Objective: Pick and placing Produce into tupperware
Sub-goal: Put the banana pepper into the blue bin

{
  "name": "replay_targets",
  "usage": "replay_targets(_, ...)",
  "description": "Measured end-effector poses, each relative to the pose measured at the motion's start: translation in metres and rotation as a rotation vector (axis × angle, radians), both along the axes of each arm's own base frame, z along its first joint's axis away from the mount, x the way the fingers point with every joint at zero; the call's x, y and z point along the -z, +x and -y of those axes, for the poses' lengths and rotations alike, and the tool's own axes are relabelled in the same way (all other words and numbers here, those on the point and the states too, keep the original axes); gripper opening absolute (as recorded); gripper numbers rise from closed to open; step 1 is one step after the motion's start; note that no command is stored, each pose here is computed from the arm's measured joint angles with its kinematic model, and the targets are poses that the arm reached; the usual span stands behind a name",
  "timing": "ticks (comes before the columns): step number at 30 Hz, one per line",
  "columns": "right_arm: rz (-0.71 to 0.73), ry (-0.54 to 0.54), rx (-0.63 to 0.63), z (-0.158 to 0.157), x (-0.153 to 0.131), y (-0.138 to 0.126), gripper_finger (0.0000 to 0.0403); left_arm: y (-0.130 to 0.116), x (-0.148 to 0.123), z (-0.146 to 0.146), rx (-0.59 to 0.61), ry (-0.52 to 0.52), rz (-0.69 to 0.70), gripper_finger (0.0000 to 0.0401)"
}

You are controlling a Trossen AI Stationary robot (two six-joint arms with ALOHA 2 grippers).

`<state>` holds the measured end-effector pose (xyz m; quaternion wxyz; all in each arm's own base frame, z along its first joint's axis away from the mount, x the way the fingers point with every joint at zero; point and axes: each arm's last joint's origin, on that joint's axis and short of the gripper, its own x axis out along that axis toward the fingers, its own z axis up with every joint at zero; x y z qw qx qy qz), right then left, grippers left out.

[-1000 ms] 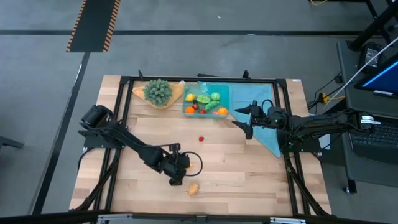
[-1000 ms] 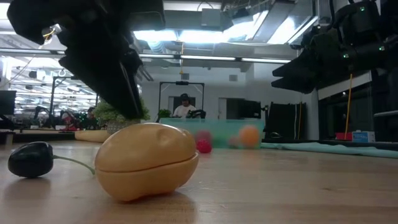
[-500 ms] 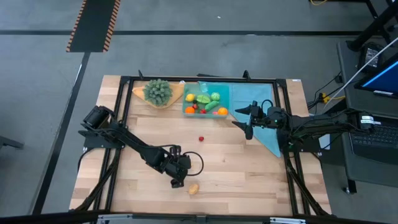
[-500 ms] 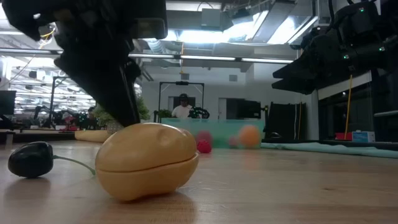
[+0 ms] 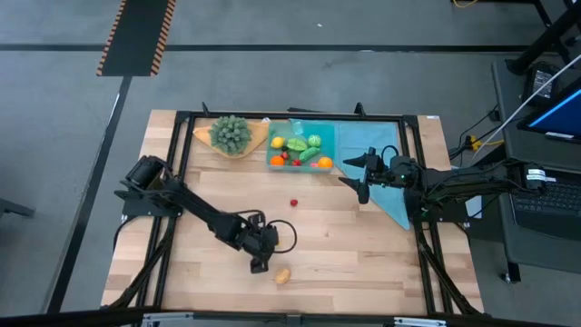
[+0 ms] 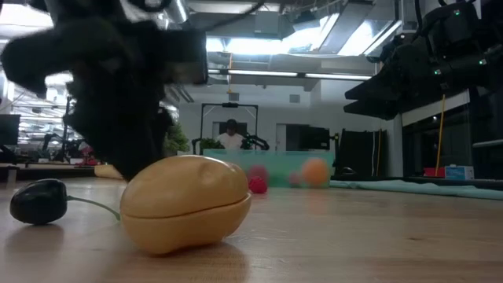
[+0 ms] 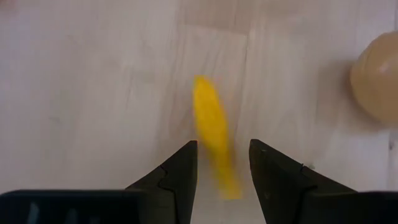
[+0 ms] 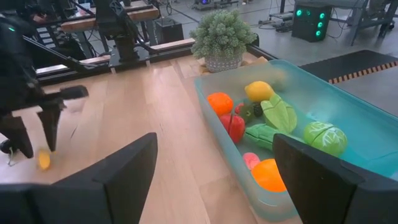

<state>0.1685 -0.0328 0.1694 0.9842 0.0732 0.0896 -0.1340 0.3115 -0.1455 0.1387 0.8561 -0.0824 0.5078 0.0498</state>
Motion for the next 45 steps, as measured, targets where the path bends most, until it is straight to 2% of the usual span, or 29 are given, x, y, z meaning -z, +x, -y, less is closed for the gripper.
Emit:
replay_targets(8, 0.003, 0.012, 0.002, 0.000, 0.000, 0.000, 0.0320, -0.003, 0.015, -0.013, -0.001, -0.099, 0.038, 0.0137)
replay_targets(16, 0.003, 0.012, 0.002, 0.000, 0.000, 0.000, 0.0320, -0.003, 0.017, -0.014, 0.004, -0.094, 0.036, 0.0122)
replay_targets(34, 0.002, 0.011, 0.002, 0.000, 0.000, 0.000, 0.0320, -0.004, 0.018, -0.015, 0.022, -0.015, 0.050, 0.0007)
replay_targets(41, 0.002, 0.011, 0.002, 0.000, 0.000, 0.000, 0.0320, -0.004, 0.016, -0.016, 0.023, -0.015, 0.054, 0.0018)
replay_targets(45, 0.003, 0.014, 0.003, 0.000, 0.000, 0.000, 0.0320, -0.007, 0.011, -0.017, 0.041, -0.001, 0.047, 0.0009)
